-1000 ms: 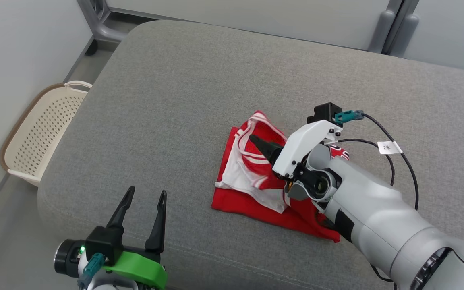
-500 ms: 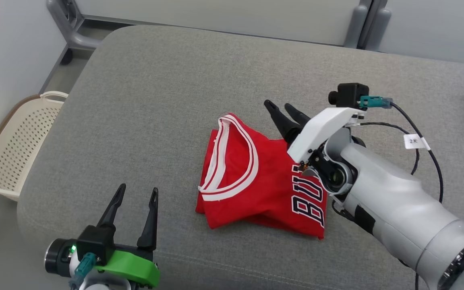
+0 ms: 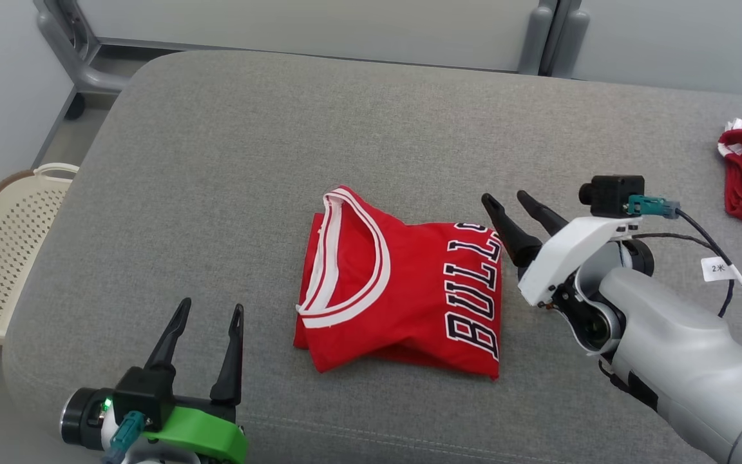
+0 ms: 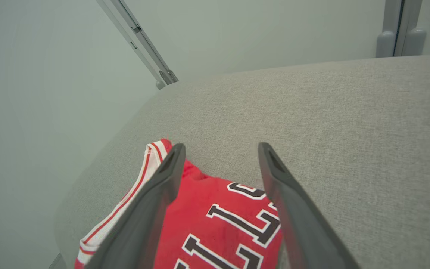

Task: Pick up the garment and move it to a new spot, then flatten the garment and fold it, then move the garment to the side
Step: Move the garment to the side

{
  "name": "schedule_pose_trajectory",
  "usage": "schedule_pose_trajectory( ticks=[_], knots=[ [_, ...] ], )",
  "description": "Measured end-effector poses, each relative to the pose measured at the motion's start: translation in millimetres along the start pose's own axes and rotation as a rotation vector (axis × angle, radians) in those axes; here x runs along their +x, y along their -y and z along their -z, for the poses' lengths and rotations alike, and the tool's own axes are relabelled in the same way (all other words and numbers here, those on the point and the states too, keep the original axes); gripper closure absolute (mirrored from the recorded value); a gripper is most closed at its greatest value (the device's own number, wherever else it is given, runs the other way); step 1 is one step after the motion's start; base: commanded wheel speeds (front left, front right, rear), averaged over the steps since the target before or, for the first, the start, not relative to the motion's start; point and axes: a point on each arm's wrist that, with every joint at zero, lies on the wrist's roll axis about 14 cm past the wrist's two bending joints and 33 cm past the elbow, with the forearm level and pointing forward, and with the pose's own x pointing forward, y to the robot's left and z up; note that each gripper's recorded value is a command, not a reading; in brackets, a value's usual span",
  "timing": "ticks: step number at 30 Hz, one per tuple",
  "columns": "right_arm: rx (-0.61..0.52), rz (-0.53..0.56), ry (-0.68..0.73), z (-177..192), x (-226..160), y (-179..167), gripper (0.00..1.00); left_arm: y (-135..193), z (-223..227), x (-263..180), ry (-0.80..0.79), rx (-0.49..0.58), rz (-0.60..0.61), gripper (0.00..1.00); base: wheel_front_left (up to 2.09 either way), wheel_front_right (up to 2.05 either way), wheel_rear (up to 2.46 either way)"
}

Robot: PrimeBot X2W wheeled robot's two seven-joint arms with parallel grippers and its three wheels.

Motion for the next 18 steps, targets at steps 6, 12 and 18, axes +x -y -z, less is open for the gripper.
schedule_pose_trajectory(
  ticks=[6, 12, 18],
  knots=[
    [-0.027, 0.072, 0.008, 3, -19, 26, 0.00, 2, -2, 2, 0.008, 0.003, 0.008, 0.00, 0.00, 0.00, 0.00],
    [-0.005, 0.123, -0.121, 37, -32, 39, 0.00, 5, -3, 4, 0.010, 0.006, 0.021, 0.00, 0.00, 0.00, 0.00],
    [0.090, 0.130, -0.265, 60, -32, 35, 0.00, 6, -1, 4, 0.004, 0.006, 0.022, 0.00, 0.00, 0.00, 0.00]
  ],
)
